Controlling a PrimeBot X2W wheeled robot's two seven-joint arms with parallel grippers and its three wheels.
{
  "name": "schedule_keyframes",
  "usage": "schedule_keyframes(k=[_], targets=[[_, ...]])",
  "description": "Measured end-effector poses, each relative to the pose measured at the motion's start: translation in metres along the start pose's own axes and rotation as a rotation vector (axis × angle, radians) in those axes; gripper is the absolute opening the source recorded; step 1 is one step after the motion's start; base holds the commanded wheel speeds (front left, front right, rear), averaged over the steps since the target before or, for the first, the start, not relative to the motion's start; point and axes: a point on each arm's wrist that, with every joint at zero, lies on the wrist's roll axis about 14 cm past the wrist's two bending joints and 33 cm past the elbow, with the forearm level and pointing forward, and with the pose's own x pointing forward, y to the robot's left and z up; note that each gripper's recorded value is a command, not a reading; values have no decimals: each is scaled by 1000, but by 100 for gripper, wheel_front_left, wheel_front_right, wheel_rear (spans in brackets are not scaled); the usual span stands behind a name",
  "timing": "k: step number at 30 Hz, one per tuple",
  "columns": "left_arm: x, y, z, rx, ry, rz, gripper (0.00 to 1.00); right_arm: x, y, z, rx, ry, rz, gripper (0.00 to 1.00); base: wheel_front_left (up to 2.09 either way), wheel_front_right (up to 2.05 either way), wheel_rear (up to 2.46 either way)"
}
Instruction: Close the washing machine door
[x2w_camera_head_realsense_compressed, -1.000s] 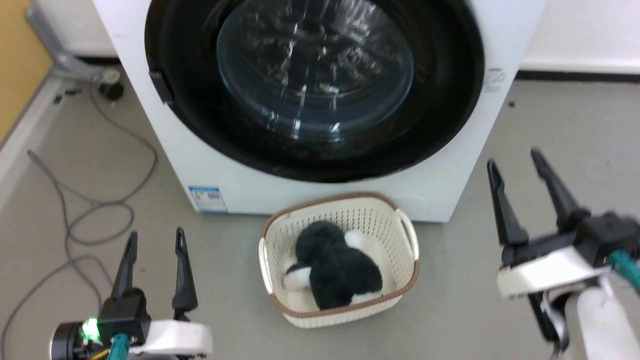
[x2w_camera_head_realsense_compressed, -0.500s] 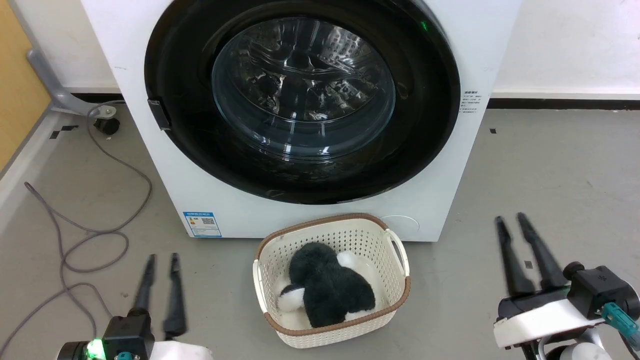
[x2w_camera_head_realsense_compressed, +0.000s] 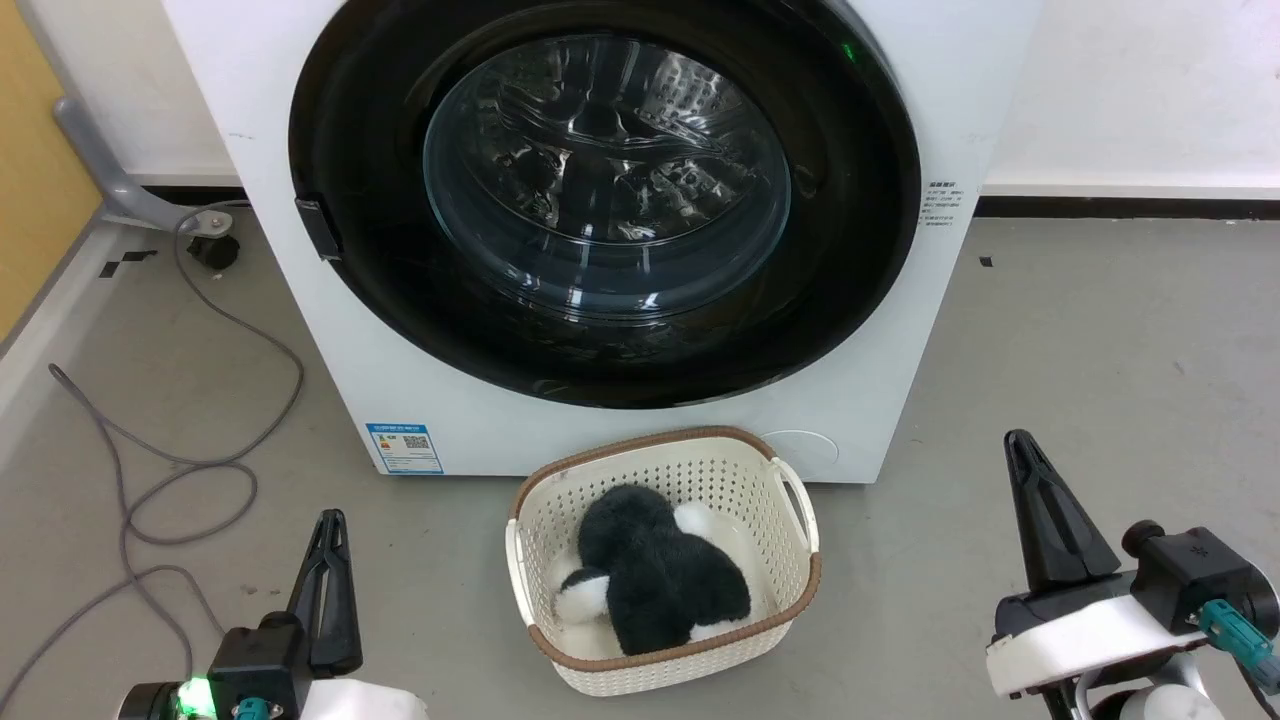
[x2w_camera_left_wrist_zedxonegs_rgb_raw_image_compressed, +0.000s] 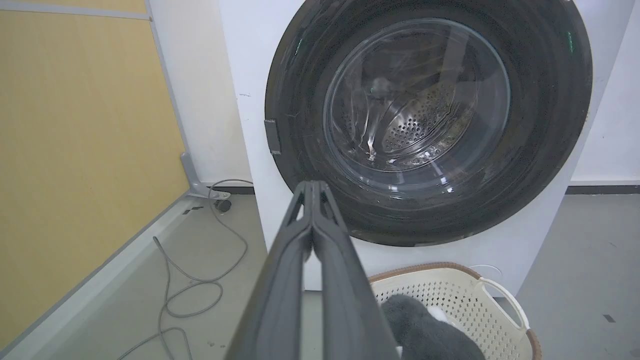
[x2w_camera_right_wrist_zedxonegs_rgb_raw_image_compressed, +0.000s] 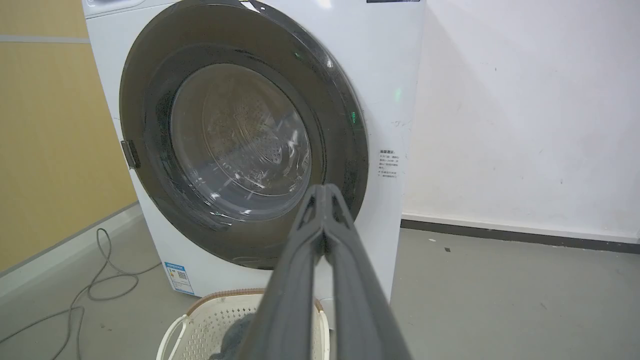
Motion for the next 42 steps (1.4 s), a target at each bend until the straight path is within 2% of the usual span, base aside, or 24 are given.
schedule_keyframes(k=[42], targets=[[4,-7,-8,-11,74,-34,0,-2,3,-7,-29,74,13,0,0,0,0]])
